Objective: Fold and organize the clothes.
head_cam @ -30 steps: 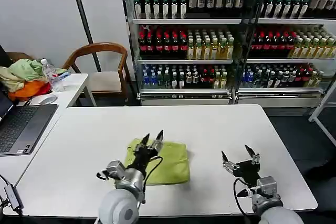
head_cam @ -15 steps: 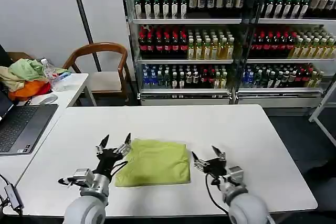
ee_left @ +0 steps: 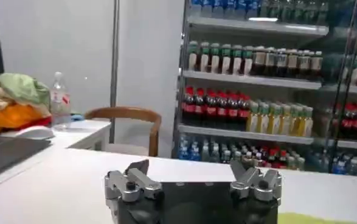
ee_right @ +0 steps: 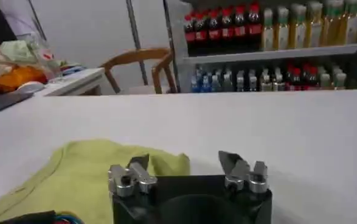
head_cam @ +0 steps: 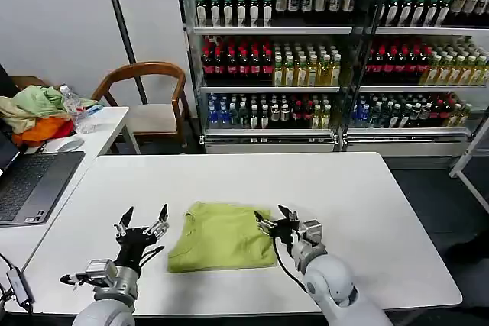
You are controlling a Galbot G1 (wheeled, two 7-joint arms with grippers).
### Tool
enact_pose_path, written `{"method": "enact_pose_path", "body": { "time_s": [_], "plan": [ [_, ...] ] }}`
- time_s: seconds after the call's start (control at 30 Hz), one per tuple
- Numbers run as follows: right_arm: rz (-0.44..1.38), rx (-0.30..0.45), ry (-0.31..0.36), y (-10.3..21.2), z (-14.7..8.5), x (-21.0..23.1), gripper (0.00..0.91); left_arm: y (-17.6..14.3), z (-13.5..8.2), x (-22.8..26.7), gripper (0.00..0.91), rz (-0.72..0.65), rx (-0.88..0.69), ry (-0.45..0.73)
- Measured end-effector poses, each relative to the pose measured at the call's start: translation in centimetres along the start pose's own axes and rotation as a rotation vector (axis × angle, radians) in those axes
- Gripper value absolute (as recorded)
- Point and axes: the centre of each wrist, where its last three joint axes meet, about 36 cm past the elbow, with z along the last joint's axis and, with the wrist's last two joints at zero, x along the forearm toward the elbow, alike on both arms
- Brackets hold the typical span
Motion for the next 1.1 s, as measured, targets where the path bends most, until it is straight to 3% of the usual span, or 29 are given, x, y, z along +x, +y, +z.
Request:
{"method": "enact_pose_path", "body": {
  "time_s": [0.53, 1.1],
  "plan": [
    [-0.008, -0.067, 0.079, -0.7, -0.5, -1.8, 0.000, 0.6, 1.1, 0.4, 0.907, -0.026, -0.024, 0.014],
    [-0.006, 0.004, 0.039, -4.7, -3.9, -2.4, 0.000, 1.2, 1.8, 0.5, 0.907, -0.041, -0.047, 0.025]
  ]
}}
